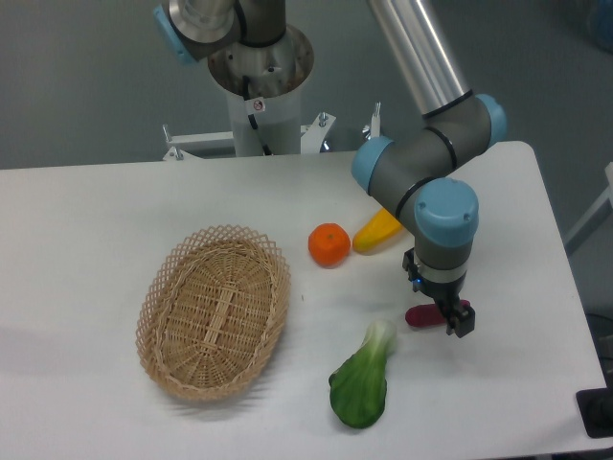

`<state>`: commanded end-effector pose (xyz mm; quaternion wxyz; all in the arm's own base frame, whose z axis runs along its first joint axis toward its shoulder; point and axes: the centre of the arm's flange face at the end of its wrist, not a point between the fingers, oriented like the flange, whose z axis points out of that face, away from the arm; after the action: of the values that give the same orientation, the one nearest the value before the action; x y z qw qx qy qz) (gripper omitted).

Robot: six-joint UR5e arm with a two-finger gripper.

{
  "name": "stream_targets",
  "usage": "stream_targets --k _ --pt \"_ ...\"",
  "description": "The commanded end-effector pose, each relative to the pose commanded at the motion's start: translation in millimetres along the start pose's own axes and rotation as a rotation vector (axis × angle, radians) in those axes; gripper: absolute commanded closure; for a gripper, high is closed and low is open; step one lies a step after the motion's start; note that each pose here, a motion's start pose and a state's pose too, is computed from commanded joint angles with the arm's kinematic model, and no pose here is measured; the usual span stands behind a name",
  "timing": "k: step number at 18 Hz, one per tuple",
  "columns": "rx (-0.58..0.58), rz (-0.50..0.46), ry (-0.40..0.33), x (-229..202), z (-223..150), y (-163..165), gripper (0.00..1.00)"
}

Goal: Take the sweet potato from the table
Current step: 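Move the open gripper over the purple sweet potato and lower it, then close the gripper around the purple sweet potato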

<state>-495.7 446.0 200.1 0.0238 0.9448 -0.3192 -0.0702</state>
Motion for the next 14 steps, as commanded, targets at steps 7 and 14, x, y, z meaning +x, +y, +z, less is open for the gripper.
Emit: stream_targets --k 7,14 --pt "0.001 -0.003 -0.002 5.4 13.7 -6.7 0.03" --pt "-0.001 -0.001 -0.012 6.5 14.2 -9.7 0.79"
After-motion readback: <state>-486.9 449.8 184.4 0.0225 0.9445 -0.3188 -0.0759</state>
